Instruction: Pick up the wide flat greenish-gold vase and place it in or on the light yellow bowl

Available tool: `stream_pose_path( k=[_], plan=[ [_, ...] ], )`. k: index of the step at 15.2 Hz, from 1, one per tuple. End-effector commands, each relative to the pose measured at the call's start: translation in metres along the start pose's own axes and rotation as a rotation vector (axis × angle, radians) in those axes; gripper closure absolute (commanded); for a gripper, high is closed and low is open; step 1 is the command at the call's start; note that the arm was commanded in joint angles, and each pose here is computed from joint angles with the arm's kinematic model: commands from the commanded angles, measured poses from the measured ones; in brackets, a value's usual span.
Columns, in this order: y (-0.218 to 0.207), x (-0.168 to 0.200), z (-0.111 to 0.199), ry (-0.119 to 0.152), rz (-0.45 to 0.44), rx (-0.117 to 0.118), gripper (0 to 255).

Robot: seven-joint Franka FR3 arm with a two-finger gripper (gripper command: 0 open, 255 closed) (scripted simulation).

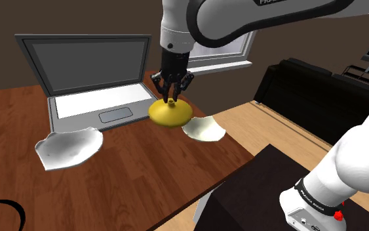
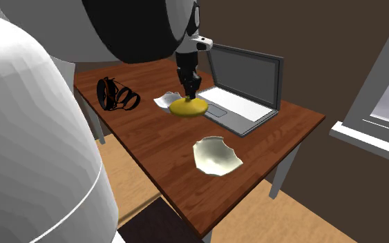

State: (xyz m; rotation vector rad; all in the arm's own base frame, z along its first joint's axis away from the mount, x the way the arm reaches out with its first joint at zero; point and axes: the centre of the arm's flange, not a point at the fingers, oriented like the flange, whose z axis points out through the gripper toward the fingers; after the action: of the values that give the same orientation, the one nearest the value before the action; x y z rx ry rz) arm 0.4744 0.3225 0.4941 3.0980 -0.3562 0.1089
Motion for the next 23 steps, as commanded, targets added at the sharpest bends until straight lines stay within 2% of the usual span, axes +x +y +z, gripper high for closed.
stream_pose_path(
  k=[1, 12, 23],
  plan=[
    [0.025, 0.002, -0.003, 0.000, -0.001, 0.002, 255],
    [0.171, 0.010, -0.024, 0.000, -0.001, 0.002, 255],
    [0.170, 0.006, 0.034, 0.000, -0.001, 0.002, 255]
  ],
)
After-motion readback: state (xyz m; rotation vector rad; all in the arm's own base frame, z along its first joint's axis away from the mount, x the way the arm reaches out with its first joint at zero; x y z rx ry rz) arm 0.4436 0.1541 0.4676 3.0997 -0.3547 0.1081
